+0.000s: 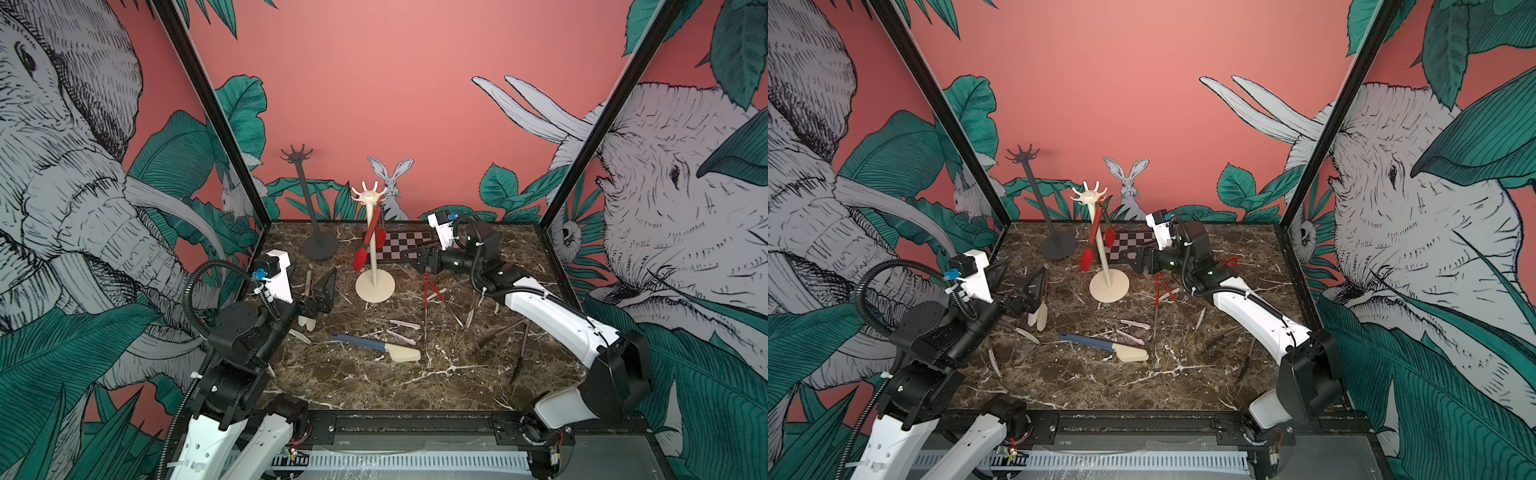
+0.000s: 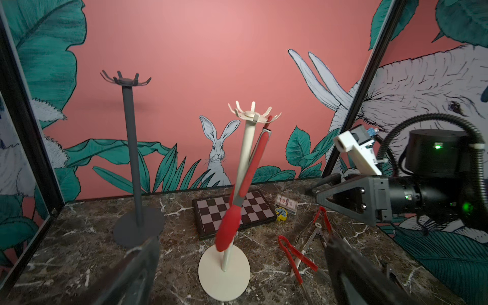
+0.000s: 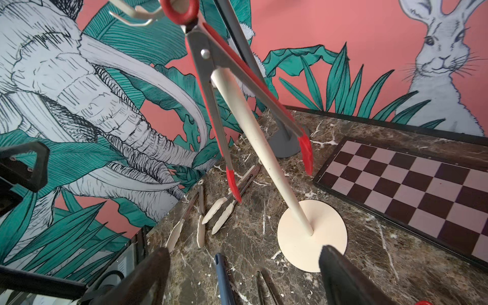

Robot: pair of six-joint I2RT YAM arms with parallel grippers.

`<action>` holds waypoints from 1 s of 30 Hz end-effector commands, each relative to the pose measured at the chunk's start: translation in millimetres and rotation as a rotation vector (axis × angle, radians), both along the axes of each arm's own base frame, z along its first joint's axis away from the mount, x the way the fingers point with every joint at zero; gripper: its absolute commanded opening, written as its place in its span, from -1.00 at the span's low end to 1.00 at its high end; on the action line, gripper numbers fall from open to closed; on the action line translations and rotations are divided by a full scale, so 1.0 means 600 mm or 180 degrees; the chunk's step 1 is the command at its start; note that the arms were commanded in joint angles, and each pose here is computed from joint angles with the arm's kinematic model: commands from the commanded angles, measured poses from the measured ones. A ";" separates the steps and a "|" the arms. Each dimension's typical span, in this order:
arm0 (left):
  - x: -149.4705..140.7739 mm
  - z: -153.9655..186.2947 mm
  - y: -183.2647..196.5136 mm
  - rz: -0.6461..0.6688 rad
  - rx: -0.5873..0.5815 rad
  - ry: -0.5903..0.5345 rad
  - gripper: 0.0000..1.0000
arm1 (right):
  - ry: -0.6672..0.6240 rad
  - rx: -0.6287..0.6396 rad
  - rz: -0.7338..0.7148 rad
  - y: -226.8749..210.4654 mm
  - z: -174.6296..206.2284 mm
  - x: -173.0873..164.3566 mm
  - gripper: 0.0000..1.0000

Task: Hang food tongs on kitchen utensil racks
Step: Hang the food tongs on the rack, then pick up the food tongs from the center of the board.

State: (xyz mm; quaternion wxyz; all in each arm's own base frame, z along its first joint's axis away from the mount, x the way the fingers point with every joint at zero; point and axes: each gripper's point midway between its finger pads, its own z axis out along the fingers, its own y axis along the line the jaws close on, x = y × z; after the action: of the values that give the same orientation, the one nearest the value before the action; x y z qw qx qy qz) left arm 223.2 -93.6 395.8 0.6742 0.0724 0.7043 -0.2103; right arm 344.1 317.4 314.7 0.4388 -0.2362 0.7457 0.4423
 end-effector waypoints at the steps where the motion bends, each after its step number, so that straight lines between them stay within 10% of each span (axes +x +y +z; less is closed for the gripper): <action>1: 0.008 -0.042 0.012 0.0167 -0.0177 0.0391 0.99 | -0.0259 0.0122 -0.0036 -0.013 0.038 -0.011 0.81; 12: 0.003 -0.122 0.033 0.0429 -0.0274 0.0954 0.99 | 0.0136 -0.0208 0.0204 -0.017 -0.050 -0.065 0.88; 30: -0.058 -0.395 -0.035 0.0413 -0.1469 0.3276 0.69 | 0.0577 -0.0465 0.0467 0.023 -0.141 -0.125 0.97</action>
State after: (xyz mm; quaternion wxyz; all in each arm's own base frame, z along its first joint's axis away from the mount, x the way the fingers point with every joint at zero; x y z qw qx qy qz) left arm 203.9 -105.4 175.4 0.3146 -0.1845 0.8838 -0.2932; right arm 271.4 328.4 232.3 0.3193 -0.2791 0.7944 0.4348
